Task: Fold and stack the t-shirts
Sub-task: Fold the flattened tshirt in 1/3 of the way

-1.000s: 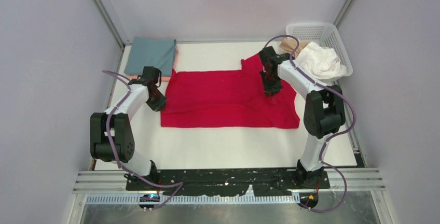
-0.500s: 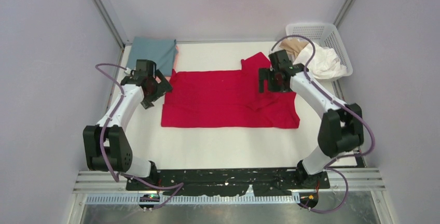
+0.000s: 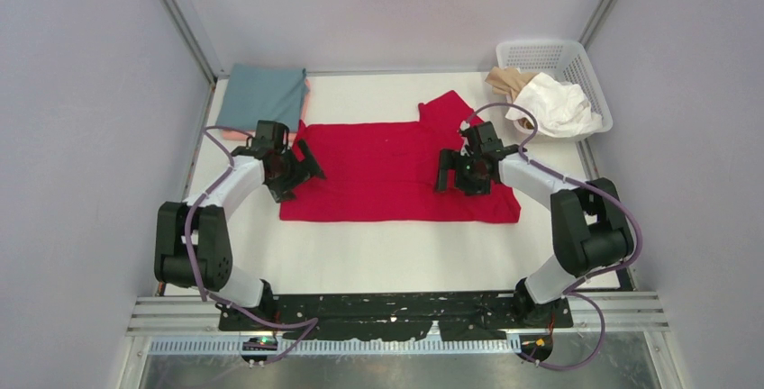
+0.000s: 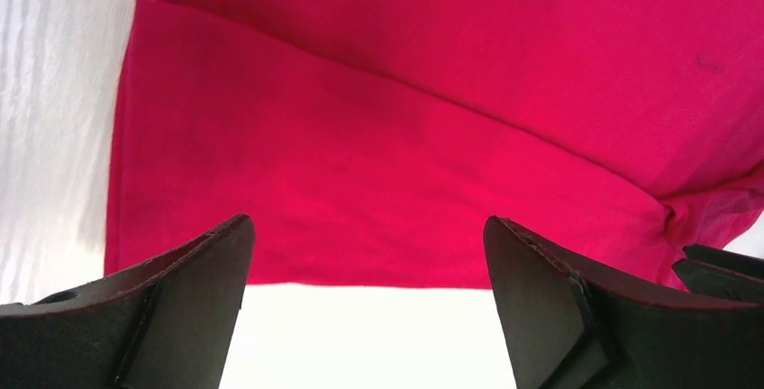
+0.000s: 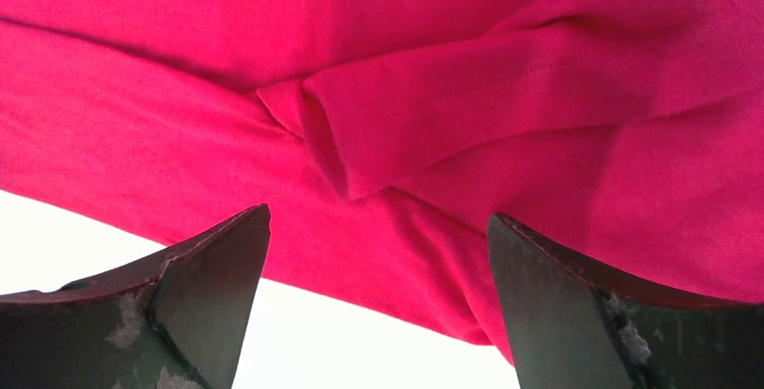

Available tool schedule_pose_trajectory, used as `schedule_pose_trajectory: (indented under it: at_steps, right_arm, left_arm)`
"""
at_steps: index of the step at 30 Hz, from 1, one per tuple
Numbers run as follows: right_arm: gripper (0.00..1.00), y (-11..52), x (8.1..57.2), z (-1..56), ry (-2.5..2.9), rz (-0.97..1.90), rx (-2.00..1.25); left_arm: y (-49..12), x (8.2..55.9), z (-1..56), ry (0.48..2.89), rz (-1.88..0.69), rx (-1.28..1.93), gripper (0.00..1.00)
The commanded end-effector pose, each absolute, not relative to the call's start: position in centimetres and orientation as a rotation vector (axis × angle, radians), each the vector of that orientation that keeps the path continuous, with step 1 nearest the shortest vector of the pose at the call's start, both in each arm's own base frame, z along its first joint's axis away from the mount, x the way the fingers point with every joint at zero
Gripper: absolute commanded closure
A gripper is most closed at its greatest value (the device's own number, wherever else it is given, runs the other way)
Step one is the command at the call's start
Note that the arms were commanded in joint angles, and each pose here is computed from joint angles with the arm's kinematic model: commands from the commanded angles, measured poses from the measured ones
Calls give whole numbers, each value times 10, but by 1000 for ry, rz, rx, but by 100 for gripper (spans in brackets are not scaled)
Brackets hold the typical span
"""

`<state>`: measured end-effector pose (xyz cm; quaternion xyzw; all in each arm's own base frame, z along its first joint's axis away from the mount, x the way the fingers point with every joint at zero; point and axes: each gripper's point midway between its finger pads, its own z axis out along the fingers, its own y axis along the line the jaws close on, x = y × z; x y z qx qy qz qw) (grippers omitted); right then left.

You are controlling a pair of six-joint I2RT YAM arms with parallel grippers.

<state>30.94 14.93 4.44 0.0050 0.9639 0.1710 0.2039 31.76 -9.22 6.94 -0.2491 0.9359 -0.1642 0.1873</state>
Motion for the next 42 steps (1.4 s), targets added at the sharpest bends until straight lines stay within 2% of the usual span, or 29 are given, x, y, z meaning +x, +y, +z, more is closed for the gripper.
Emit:
schedule_pose_trajectory:
  at_steps: [1, 13, 18, 21, 24, 29, 33, 38, 42]
  right_arm:
    - [5, 164, 345, 50, 2559, 533, 16]
    - [5, 180, 439, 68, 2436, 464, -5]
    - [5, 195, 475, 102, 2316, 506, -40]
    - [5, 192, 476, 127, 2254, 504, -47]
    - [5, 175, 447, 114, 2300, 447, -21]
    - [5, 146, 368, 74, 2398, 411, 100]
    - [5, 128, 337, 50, 2460, 336, 141]
    - [5, 122, 307, 26, 2543, 338, 185]
    - [5, 118, 255, 6, 2653, 384, 216]
  left_arm:
    - [-97, 329, 61, 2617, -491, -669, 1]
    - [-81, 325, 50, 2651, -356, -671, 1]
    - [-82, 328, 56, 2642, -364, -664, 0]
    - [-82, 330, 61, 2627, -369, -659, 0]
    - [-83, 333, 65, 2611, -385, -650, 0]
    - [-93, 342, 65, 2596, -454, -630, 0]
    - [-101, 339, 51, 2647, -498, -642, 0]
    - [-96, 312, 29, 2697, -464, -677, 0]
    - [-95, 287, 19, 2722, -468, -688, 0]
